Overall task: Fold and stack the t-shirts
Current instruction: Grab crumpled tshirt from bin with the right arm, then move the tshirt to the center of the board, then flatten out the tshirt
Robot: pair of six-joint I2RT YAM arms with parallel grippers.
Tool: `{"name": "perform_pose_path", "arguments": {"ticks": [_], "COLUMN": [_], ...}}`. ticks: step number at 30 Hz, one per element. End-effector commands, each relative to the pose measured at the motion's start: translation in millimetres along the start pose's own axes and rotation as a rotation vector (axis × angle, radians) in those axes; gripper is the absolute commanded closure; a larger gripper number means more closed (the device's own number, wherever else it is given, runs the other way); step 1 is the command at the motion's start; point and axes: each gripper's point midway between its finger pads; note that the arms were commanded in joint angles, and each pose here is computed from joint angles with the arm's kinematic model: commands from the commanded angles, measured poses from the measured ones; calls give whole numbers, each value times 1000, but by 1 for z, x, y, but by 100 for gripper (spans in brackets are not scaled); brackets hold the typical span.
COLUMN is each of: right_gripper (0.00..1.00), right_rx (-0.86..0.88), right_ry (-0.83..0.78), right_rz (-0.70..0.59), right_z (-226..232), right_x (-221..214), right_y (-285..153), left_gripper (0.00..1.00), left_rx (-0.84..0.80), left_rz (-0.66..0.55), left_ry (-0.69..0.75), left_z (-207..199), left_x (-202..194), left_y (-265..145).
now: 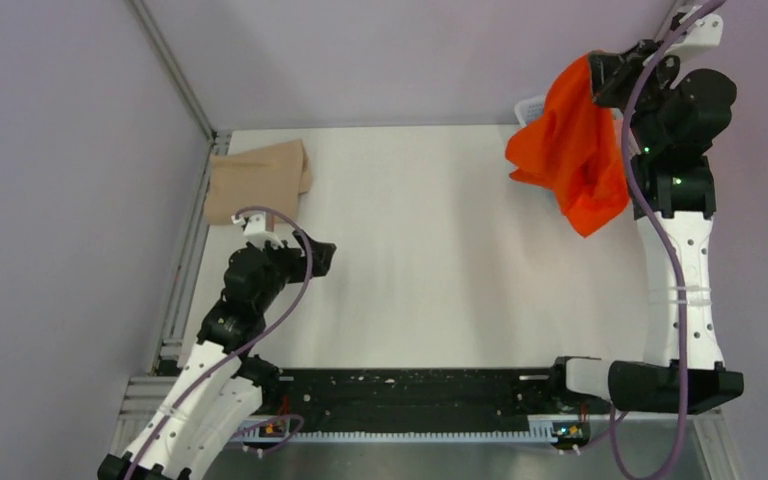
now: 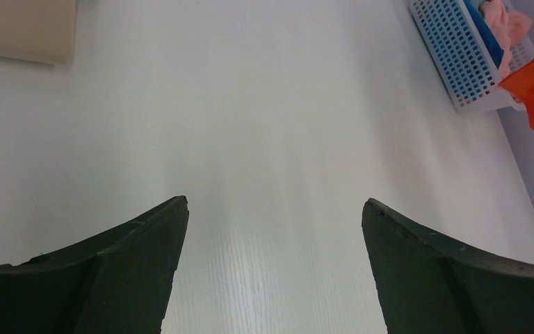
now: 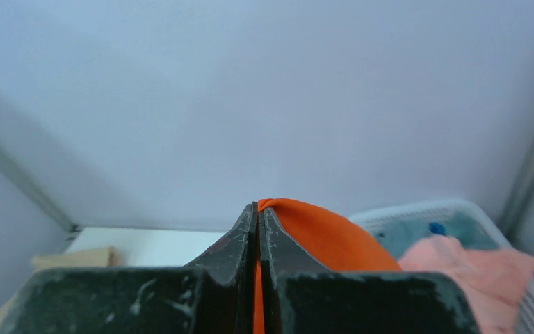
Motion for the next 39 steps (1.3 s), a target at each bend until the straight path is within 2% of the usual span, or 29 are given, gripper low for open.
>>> {"name": "perform_pose_path", "arguments": {"ticks": [1, 6, 12, 15, 19, 20, 21, 23, 25, 27, 30, 32, 34, 37, 39], "right_gripper": [100, 100, 100, 100, 100, 97, 89, 67, 37, 24, 2, 1, 1, 1, 1], "right_rx": [333, 563, 606, 650, 600, 553, 487, 334, 231, 166, 119, 94, 149, 224, 252], "right_ry": [20, 113, 159, 198, 265, 272, 273, 233, 148, 79, 70, 128, 154, 88, 34], "right_rz": [-189, -257, -185, -76, 180, 241, 321, 470, 597, 663, 632, 614, 614, 652, 658], "right_z": [82, 130, 160, 181, 201, 198, 191, 169, 149, 133, 122, 120, 133, 169, 194], "right_x": [74, 92, 46, -5, -141, -175, -213, -278, -317, -330, -318, -309, -304, -317, -323], "right_y": [-32, -61, -66, -69, -73, -74, -75, -79, -88, -94, -102, -114, -131, -165, -183], "left_gripper": [1, 1, 1, 1, 1, 1, 1, 1, 1, 1, 1, 1, 1, 1, 5], "left_rx": [-9, -6, 33, 44, 59, 64, 68, 74, 87, 100, 85, 75, 64, 56, 54], "left_rz": [-54, -56, -78, -79, -67, -63, -61, -45, -17, 12, 102, 170, 239, 311, 360], "left_ry": [-21, -30, -49, -57, -66, -72, -78, -86, -94, -103, -115, -126, -135, -149, -137], "left_z": [-4, -4, 2, 5, 8, 8, 9, 10, 13, 16, 16, 14, 12, 11, 8], "left_x": [11, 12, 15, 15, 12, 11, 10, 7, 1, -5, -23, -36, -49, -68, -82], "left_y": [-3, -2, 0, 1, 3, 4, 5, 8, 12, 17, 27, 34, 42, 55, 67]}}
Point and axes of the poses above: each gripper's point midway between its finger pads, its own y axis out along the fingers, its own z axis along the line the jaws close on, x = y × z, and after that the axes turned 14 degrees about -y, right-handed
